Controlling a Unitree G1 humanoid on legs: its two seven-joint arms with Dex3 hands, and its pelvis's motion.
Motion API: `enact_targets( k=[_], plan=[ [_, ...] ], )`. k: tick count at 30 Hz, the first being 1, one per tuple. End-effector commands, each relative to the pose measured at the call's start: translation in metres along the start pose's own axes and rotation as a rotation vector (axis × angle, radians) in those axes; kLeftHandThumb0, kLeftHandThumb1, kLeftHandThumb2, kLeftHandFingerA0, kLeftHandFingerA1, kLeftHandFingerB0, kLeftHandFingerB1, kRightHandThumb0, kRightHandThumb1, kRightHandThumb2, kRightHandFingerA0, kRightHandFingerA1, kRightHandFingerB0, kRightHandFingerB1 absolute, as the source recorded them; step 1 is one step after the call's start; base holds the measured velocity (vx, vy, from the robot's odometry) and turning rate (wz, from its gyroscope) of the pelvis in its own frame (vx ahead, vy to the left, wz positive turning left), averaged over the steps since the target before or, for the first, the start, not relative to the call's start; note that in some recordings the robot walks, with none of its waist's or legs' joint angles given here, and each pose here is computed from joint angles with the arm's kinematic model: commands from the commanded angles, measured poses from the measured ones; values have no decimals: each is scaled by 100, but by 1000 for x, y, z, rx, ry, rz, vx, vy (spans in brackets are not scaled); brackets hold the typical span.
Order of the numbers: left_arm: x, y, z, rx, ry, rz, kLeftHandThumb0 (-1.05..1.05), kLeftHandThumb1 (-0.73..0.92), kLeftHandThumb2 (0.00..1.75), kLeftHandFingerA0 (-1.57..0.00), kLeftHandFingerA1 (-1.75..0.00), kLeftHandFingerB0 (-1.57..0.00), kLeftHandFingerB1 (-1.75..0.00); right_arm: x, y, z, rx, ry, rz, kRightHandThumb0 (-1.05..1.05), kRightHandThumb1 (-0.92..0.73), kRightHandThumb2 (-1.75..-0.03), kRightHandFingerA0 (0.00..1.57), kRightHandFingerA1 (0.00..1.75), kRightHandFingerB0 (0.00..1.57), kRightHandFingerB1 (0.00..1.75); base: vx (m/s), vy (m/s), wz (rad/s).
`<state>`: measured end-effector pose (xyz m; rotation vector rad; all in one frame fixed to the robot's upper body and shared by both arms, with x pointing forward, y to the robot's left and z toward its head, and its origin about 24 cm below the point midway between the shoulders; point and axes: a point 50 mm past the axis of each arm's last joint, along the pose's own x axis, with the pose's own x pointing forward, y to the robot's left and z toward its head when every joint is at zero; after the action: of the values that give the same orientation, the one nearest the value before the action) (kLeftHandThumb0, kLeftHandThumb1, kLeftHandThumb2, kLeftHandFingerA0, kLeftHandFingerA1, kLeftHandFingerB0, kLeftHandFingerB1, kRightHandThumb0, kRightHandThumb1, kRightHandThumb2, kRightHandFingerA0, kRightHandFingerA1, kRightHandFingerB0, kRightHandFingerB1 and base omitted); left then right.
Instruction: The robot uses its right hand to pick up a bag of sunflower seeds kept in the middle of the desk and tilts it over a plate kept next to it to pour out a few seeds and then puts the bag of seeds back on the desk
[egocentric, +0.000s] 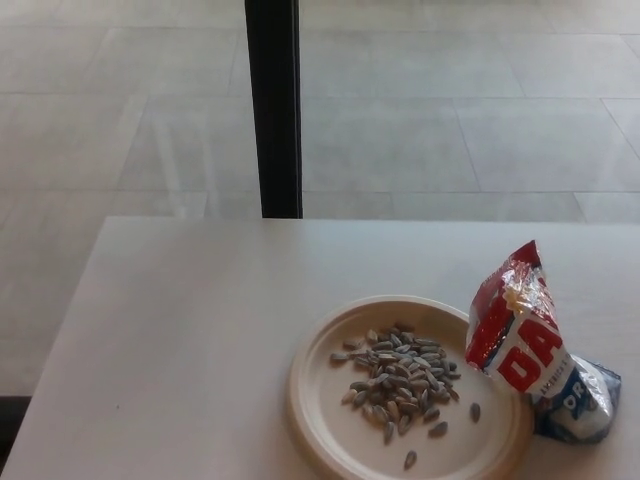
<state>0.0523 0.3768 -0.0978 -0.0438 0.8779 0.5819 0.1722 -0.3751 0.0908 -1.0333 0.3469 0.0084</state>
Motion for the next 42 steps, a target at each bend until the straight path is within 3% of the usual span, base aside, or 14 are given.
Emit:
enact_targets(
  k=[1, 10, 11, 14, 18, 19, 20, 22, 23, 31, 35, 36, 40, 42],
  plan=[
    [-2, 4, 1, -30, -30, 8, -91, 87, 67, -42, -64, -37, -41, -76, -77, -112, 722, 222, -488, -105, -65, -99, 0, 10, 0, 1, 0, 0, 0],
    [-2, 6, -1, -73, -22, 24, -89, 86, 66, -38, -60, -37, -40, -123, -20, -170, 1311, 407, -1202, -77, -57, -90, 0, 22, 3, 15, 0, 0, 0],
    [-3, 7, -1, -85, -24, 29, -95, 69, 85, -37, -62, -35, -45, -123, -9, -173, 1358, 446, -1242, -60, -72, -62, 0, 29, 7, 29, 0, 0, 0],
    [-4, 8, -5, -81, -12, 36, -90, 86, 66, -39, -61, -38, -40, -128, 14, -179, 1491, 475, -1294, -52, -60, -81, 0, 18, 3, 30, 0, 0, 0],
    [-6, 12, -8, -107, 9, 45, -88, 86, 66, -34, -57, -38, -42, -125, 48, -182, 1614, 620, -1315, -45, -73, -62, 0, 41, 7, 32, 0, 0, 0],
    [-6, 13, -10, -123, 14, 52, -89, 70, 113, -35, -62, -30, -50, -123, 56, -181, 1656, 631, -1343, -44, -72, -62, 0, 32, 7, 32, 0, 0, 0],
    [-7, 14, -12, -139, 18, 60, -89, 84, 66, -35, -53, -38, -39, -121, 64, -180, 1669, 634, -1337, -50, -61, -83, 0, 18, 4, 34, 0, 0, 0],
    [-8, 15, -16, -210, 35, 73, -89, 83, 65, -34, -54, -36, -38, -119, 80, -175, 1632, 678, -1294, -54, -71, -61, 0, 34, 3, 37, 0, 0, 0],
    [-9, 16, -17, -216, 37, 81, -89, 83, 65, -35, -56, -37, -39, -119, 84, -171, 1606, 666, -1270, -59, -61, -84, 0, 42, 2, 42, 0, 0, 0],
    [-16, 24, -32, -205, 112, 123, -85, 86, 66, -39, -59, -35, -40, -116, 114, -152, 1562, 691, -1092, -55, -65, -60, 0, 65, 8, 49, 0, 0, 0],
    [-16, 24, -32, -200, 110, 118, -86, 84, 66, -41, -59, -35, -40, -113, 120, -147, 1546, 699, -1034, -36, -53, -105, 9, 61, 0, 52, 0, 0, 0],
    [-16, 24, -32, -191, 113, 109, -87, 84, 66, -40, -59, -34, -39, -109, 126, -150, 1554, 724, -1017, -52, -62, -57, 0, 80, 16, 44, 0, 0, 0],
    [-15, 22, -32, -187, 128, 102, -86, 84, 65, -41, -59, -35, -39, -106, 138, -159, 1537, 818, -945, -61, -44, -80, 1, 47, 14, 45, 0, 0, 0],
    [-15, 21, -33, -176, 130, 86, -88, 84, 65, -40, -57, -34, -39, -106, 139, -158, 1535, 815, -935, -58, -60, -59, 2, 44, 22, 33, 0, 0, 0]
  ],
)
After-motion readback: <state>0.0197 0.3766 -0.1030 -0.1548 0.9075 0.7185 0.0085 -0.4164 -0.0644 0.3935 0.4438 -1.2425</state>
